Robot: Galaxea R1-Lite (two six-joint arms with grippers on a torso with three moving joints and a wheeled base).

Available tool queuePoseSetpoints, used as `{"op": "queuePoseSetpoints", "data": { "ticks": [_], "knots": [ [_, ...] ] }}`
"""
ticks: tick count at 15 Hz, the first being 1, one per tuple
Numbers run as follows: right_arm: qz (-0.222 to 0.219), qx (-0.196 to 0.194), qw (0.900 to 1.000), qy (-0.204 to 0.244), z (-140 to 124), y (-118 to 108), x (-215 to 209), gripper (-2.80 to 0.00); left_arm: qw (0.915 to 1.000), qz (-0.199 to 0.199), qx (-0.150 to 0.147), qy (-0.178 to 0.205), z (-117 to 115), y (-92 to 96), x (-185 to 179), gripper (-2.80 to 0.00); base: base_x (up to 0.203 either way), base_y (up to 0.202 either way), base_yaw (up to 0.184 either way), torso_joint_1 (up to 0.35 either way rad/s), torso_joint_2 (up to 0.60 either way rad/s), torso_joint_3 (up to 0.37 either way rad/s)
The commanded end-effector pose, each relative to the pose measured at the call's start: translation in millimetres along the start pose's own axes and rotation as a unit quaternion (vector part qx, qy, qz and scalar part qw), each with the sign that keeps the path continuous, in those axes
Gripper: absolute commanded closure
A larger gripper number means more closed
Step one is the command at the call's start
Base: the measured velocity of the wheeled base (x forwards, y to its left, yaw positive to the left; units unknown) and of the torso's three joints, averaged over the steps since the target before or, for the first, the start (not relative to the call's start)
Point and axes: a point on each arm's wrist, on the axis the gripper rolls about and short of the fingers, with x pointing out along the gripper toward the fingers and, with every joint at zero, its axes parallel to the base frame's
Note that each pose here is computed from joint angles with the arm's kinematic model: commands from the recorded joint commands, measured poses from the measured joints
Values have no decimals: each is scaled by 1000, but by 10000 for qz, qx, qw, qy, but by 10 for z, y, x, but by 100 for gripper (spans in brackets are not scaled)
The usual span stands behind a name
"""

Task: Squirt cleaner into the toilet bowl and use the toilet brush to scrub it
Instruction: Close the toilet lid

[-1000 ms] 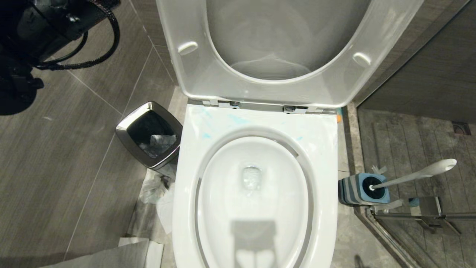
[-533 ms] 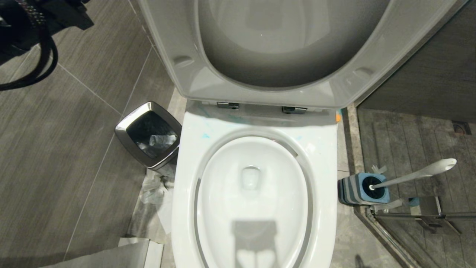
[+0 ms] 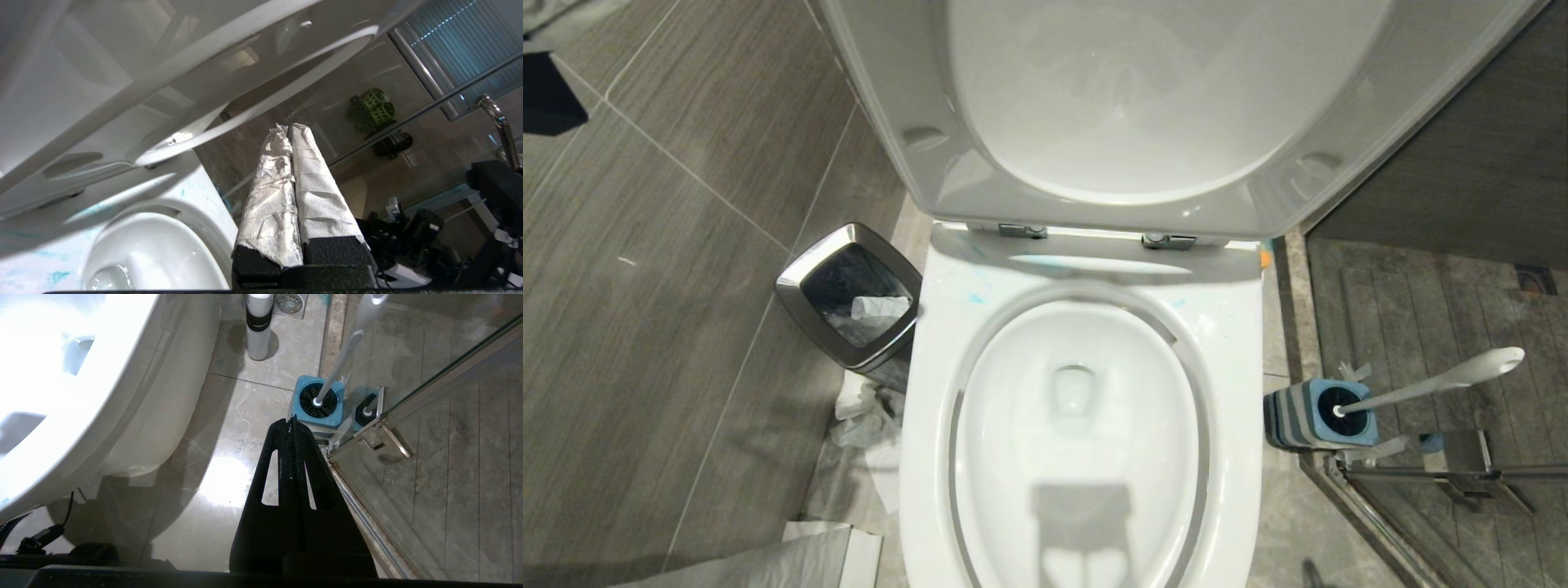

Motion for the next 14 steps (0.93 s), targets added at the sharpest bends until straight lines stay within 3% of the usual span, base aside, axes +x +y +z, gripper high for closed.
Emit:
{"op": "queuePoseSetpoints", "data": {
  "ticks": [1,4,6,8,11,14],
  "knots": [
    [4,-5,9999,121,-69,1,16,0,10000,-35,29,-8,68,-96,-43,0,0,0,0,0,0,0],
    [4,-5,9999,120,-68,1,16,0,9999,127,-55,72,342,-103,31,0,0,0,0,0,0,0],
    [4,-5,9999,123,-70,2,16,0,9996,269,67,8,522,193,241,0,0,0,0,0,0,0],
    [4,-5,9999,121,-69,1,16,0,9979,332,467,-286,767,572,453,0,0,0,0,0,0,0],
    [4,-5,9999,120,-68,1,16,0,9921,267,982,-729,992,984,620,0,0,0,0,0,0,0],
    [4,-5,9999,120,-68,1,16,0,9904,290,1075,-818,1003,1098,626,0,0,0,0,0,0,0]
  ]
}}
